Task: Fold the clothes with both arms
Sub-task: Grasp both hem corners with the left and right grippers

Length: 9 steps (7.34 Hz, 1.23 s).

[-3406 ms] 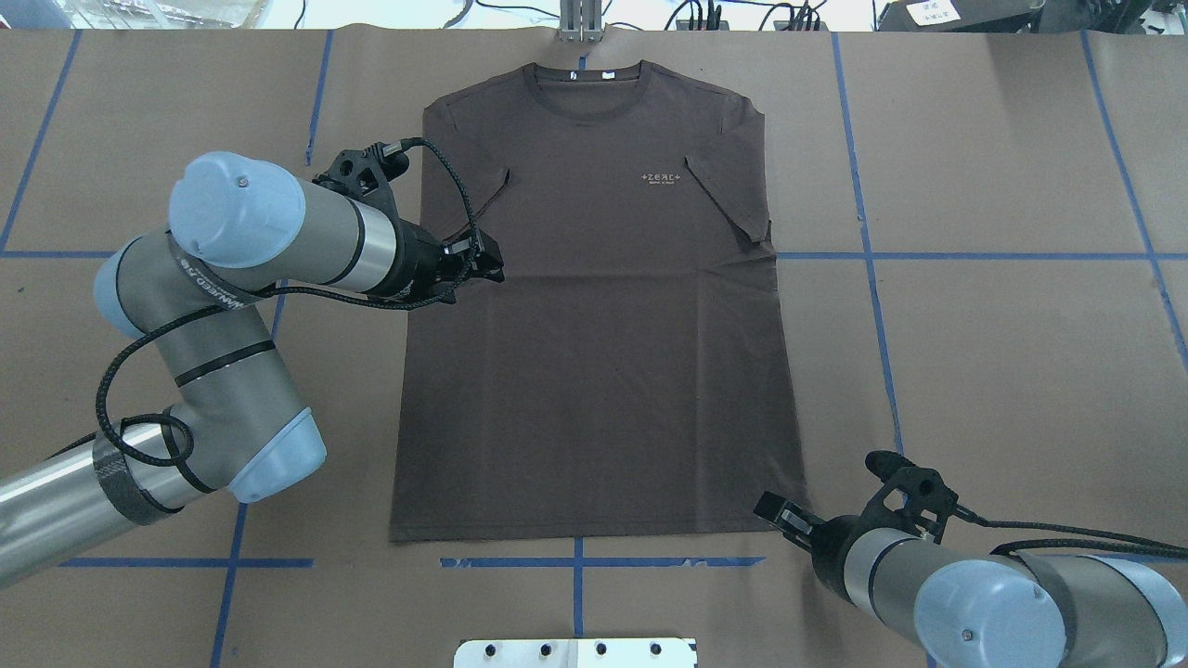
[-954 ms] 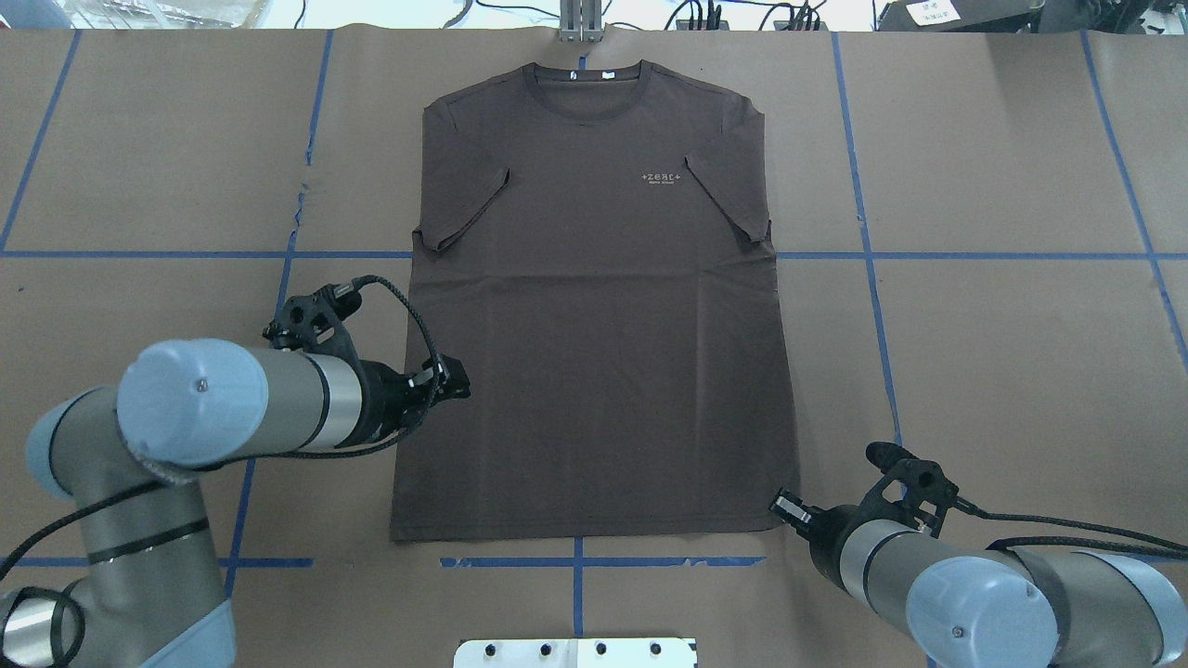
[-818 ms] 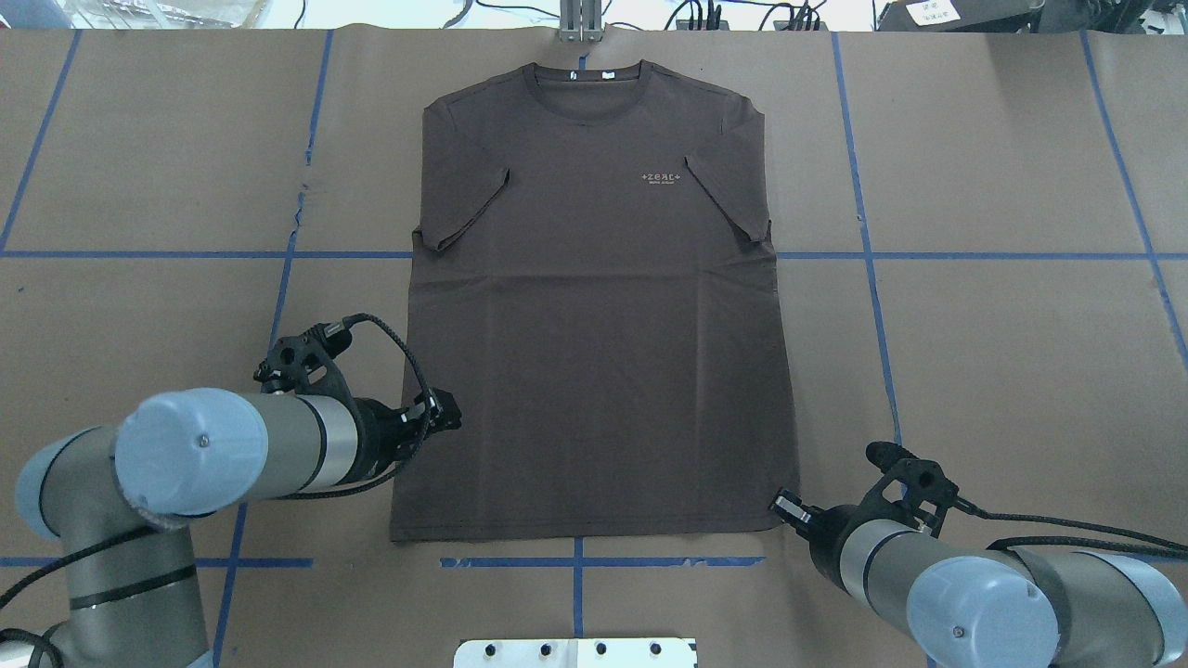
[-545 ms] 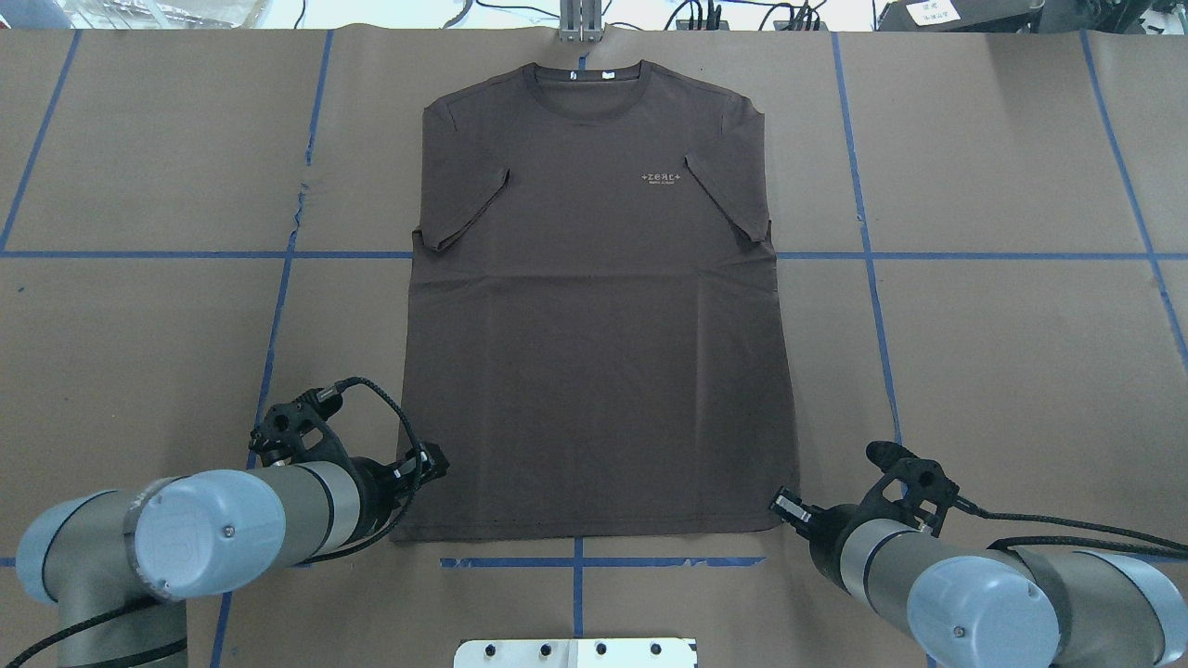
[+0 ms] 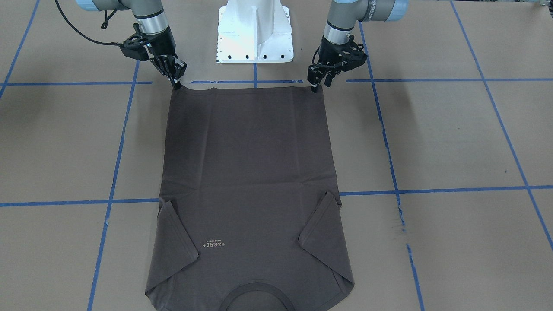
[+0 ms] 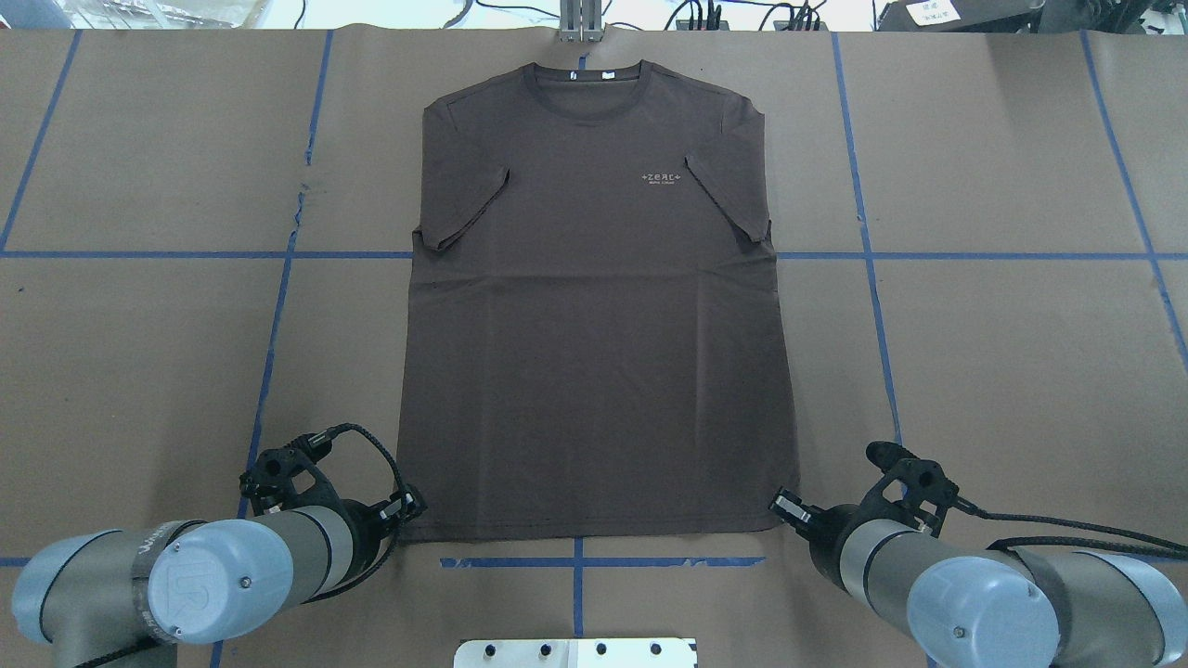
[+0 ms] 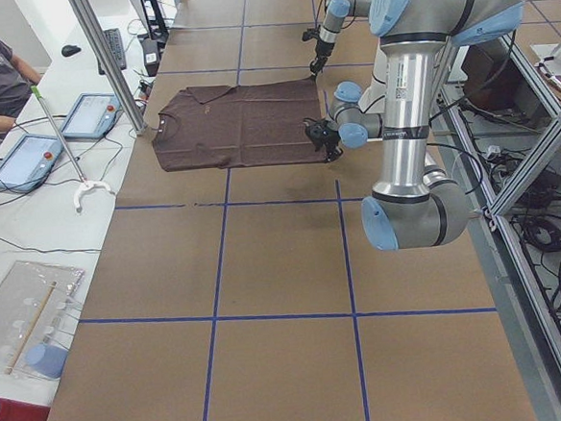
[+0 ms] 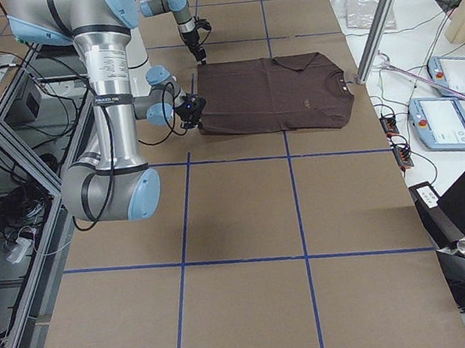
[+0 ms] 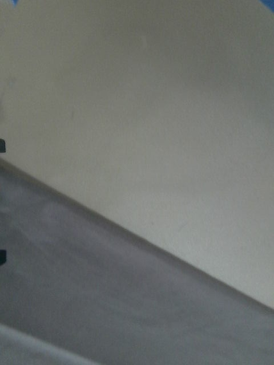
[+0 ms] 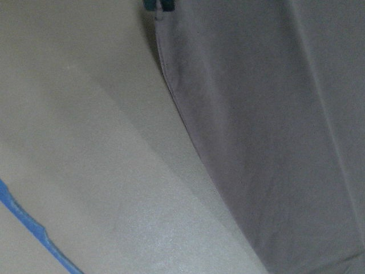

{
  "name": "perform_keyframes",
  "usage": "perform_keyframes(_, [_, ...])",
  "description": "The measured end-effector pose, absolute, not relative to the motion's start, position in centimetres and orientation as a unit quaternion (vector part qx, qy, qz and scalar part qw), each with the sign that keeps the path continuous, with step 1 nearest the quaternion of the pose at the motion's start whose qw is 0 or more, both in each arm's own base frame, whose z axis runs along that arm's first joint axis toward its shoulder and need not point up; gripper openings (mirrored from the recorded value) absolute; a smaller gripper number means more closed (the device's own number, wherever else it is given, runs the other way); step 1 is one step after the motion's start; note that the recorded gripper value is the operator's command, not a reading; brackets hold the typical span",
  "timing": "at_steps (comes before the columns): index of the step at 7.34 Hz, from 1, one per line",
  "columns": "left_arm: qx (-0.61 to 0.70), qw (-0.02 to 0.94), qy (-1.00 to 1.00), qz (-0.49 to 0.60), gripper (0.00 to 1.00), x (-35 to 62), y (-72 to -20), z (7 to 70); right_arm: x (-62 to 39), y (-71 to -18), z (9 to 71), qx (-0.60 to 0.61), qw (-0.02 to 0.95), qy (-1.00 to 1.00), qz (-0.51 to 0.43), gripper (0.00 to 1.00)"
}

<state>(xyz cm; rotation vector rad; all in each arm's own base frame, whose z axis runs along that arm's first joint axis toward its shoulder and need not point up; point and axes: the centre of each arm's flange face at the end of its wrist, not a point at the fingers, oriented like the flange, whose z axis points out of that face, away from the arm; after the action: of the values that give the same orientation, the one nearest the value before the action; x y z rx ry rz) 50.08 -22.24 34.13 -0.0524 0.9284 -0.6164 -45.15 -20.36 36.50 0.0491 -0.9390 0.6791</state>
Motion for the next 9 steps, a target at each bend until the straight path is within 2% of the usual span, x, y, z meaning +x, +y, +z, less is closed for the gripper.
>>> perform_keyframes(4, [-0.029,0.854,0.434,-0.284,0.46,50.5,-21.17,34.69,-45.13,-20.36,36.44,0.023,0.836,-0.444,0.321,0.0])
perform_keyframes(5, [-0.029,0.854,0.435,-0.283,0.35,50.57,-21.05,34.66,-45.14,-20.36,36.46,0.023,0.836,-0.444,0.321,0.0])
perform_keyframes(6, [-0.029,0.854,0.435,-0.283,0.07,50.62,-21.02,34.58,-45.13,-20.36,36.5,0.023,0.837,-0.444,0.321,0.0])
perform_keyframes(7, [-0.03,0.854,0.436,-0.283,0.0,50.65,-21.01,34.52,-45.12,-20.36,36.5,0.023,0.837,-0.444,0.321,0.0])
perform_keyframes(9, [-0.03,0.854,0.436,-0.283,0.0,50.63,-21.03,34.48,-45.16,-20.37,36.53,0.023,0.837,-0.443,0.32,0.0])
